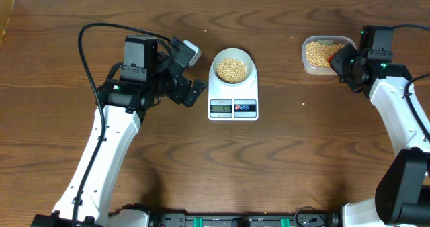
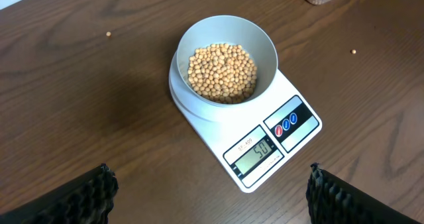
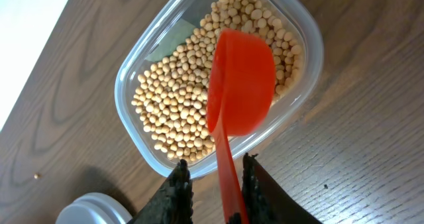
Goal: Scoop item into bowl and weigh 50g on scale
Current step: 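Lower the red scoop into the tub and release it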
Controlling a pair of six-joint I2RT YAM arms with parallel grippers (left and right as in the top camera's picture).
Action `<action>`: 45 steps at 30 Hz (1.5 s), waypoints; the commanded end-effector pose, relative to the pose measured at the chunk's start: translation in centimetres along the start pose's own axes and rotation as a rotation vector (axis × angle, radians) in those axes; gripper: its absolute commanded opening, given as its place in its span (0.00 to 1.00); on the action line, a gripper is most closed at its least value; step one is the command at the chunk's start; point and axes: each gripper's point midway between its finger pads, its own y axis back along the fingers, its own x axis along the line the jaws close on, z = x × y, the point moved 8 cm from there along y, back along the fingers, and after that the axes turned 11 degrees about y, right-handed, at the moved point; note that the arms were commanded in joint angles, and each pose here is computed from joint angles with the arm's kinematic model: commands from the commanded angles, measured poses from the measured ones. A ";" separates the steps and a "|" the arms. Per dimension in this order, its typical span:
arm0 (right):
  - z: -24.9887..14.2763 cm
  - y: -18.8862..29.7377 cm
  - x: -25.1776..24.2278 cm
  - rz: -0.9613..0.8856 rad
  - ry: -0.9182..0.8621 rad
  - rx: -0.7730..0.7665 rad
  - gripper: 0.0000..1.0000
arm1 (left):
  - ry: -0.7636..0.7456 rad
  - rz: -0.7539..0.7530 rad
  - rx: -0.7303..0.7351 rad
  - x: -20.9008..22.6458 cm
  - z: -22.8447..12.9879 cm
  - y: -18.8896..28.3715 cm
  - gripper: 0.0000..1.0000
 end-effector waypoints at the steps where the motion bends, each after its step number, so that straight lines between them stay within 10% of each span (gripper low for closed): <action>1: -0.4 -0.4 -0.3 -0.022 -0.012 0.005 0.33 | -0.015 -0.012 0.000 -0.1 -0.1 0.0 0.94; 12: -0.4 -1.0 -0.4 -0.026 -0.010 0.005 0.57 | -0.015 -0.012 0.000 -0.1 -0.1 0.0 0.94; 19: -0.2 -1.0 -0.5 -0.037 0.108 -0.004 0.99 | -0.015 -0.012 0.000 -0.1 -0.1 0.0 0.94; 35: 1.5 4.5 2.0 0.037 0.714 0.091 0.99 | -0.015 -0.012 0.000 -0.1 -0.1 0.0 0.94; 45: 1.6 4.6 2.1 0.041 0.725 0.087 0.99 | -0.015 -0.012 0.000 -0.1 -0.1 0.0 0.94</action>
